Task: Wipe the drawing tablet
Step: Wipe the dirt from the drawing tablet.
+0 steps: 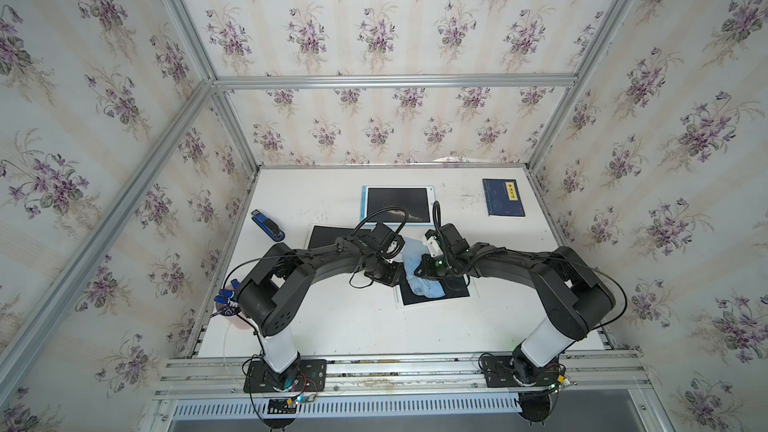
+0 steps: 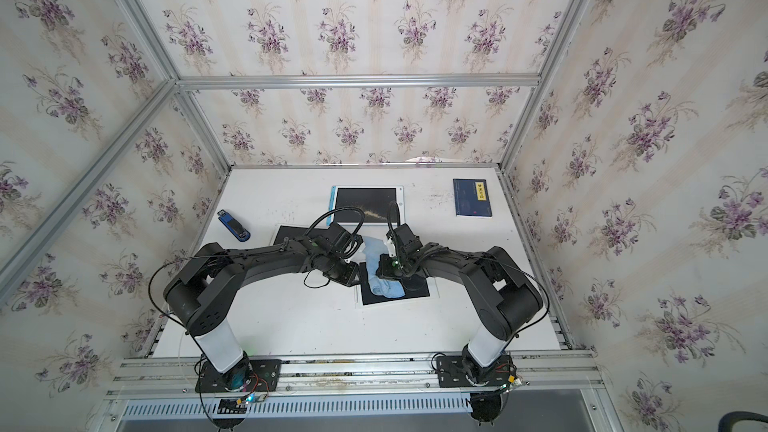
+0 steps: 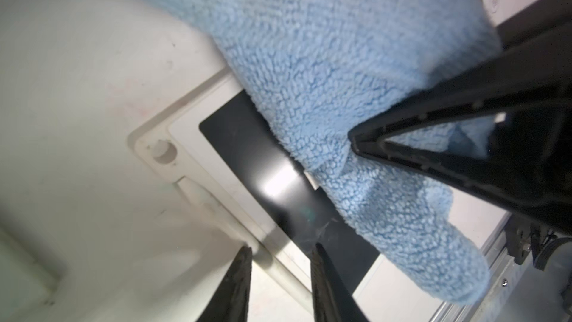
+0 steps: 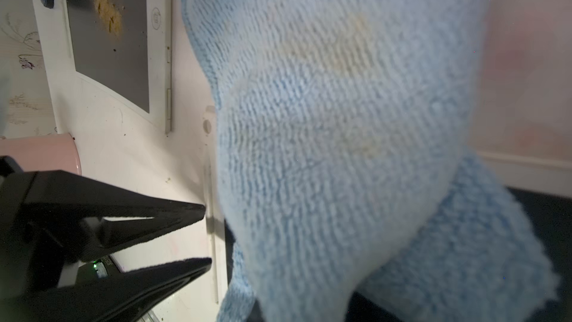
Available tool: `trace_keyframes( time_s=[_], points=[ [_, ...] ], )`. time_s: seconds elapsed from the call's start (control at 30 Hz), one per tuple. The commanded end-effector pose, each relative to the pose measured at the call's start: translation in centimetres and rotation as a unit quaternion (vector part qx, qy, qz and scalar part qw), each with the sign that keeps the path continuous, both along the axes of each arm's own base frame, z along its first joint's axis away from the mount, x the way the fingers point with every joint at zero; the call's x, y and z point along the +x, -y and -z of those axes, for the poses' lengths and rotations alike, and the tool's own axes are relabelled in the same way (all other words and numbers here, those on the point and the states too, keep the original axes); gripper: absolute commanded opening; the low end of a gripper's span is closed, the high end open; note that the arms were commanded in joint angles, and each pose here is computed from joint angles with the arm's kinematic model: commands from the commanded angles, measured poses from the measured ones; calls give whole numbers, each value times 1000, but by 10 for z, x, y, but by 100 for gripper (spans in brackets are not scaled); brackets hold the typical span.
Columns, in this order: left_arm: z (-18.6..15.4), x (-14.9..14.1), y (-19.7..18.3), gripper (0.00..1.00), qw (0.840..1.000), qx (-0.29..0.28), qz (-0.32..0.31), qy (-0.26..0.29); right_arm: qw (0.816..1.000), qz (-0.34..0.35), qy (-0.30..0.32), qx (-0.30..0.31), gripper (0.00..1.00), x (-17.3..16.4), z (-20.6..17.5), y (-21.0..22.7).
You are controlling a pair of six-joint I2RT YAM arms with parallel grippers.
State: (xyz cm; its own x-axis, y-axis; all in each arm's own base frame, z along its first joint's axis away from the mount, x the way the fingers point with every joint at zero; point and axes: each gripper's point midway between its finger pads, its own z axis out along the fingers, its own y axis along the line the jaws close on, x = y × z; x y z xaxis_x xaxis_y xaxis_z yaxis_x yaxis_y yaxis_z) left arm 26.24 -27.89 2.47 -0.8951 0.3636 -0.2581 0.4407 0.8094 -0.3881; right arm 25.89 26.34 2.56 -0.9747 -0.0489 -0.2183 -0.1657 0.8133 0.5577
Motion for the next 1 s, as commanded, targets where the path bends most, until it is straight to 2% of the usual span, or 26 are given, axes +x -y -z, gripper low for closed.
trace_keyframes(
  time_s=[0.0,0.2,0.33,0.4,0.5,0.67,0.8,0.97],
  points=[
    [11,-3,-16,33,999,54,-6,1,1000,-9,1,28,0,-1,-7,-10],
    [16,-5,-27,34,995,94,-9,5,998,-52,3,31,0,-15,-10,-33],
    [25,-8,-27,32,995,104,-7,-6,997,-52,-30,56,0,-25,2,-40],
    [28,-8,-28,30,994,107,-10,-7,997,-46,-50,47,0,-31,15,-35],
    [32,-10,-31,29,993,113,-9,-6,998,3,-65,8,0,-25,35,-2],
    [41,-14,-38,29,992,127,-7,-12,991,111,-68,-16,0,-5,40,74],
    [45,-18,-41,28,991,130,-6,-14,979,179,-59,-81,0,4,37,131],
    [44,-18,-43,28,991,132,-6,-11,956,240,-24,-166,0,15,20,177]
  ],
)
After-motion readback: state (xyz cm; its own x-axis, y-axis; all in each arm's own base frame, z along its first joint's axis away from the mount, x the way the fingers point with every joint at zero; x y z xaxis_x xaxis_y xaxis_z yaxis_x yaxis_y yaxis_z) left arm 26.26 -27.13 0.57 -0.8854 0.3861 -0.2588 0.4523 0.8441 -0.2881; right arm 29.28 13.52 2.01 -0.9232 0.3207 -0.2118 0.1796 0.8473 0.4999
